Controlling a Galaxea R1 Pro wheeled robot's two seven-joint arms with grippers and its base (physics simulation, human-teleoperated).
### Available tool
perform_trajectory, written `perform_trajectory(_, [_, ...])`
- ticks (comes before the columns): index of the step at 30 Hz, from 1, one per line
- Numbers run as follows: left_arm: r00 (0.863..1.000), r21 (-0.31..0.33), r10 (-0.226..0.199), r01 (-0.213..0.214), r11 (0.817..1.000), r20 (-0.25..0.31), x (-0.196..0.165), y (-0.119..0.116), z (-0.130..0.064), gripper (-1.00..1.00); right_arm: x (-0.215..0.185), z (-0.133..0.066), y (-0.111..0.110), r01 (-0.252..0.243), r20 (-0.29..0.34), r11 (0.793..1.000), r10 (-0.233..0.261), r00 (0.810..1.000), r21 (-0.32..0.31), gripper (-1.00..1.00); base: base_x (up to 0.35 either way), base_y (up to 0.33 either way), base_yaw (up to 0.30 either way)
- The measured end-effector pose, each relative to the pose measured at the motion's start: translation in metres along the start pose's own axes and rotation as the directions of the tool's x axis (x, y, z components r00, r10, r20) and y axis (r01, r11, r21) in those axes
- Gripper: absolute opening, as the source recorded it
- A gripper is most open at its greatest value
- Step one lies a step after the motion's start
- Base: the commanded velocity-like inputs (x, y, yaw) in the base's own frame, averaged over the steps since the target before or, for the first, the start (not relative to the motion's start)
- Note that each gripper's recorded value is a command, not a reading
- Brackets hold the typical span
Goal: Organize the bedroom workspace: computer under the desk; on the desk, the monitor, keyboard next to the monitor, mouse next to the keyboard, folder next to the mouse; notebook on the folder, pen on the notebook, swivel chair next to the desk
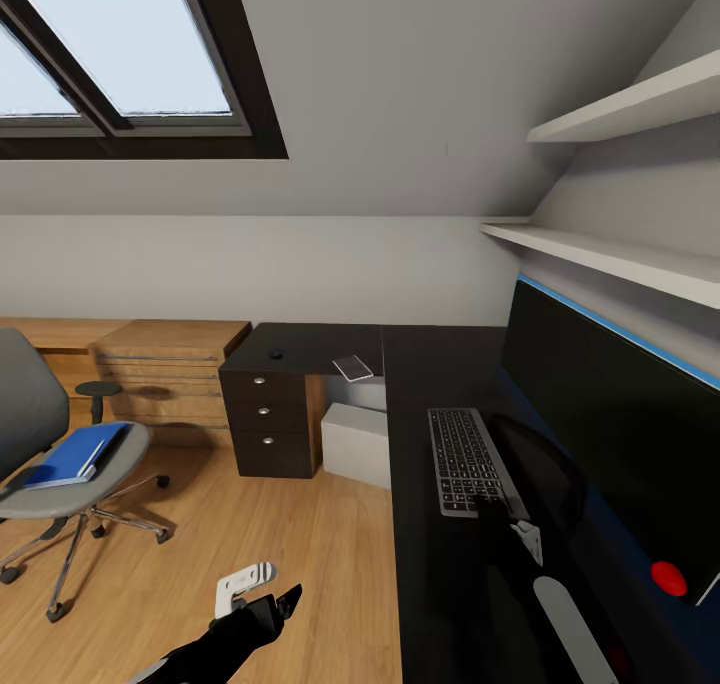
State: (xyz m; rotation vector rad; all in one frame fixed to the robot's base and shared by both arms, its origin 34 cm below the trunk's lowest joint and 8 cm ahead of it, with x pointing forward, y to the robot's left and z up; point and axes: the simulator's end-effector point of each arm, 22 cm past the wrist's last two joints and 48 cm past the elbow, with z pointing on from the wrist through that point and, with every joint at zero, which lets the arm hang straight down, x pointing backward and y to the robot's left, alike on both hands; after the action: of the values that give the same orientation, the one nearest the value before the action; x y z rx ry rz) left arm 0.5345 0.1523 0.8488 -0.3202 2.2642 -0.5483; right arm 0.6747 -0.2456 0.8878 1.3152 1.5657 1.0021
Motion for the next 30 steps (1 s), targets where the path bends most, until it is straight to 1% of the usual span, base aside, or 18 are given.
perform_trajectory(25, [1.0,-0.001,-0.001,0.001,1.0,-0.003,0.0011,0.0007,0.0004,1.0,0.0006,0.0,0.0007,0.0,0.0,1.0,0.0,1.0,0.0,-1.0,0.0,0.0,0.0])
perform_trajectory(30, [1.0,-0.001,-0.001,0.001,1.0,-0.003,0.0011,0.0007,0.0004,1.0,0.0005,0.0,-0.0014,0.0,0.001,1.0,0.0,1.0,0.01,-1.0,0.0,0.0,0.0])
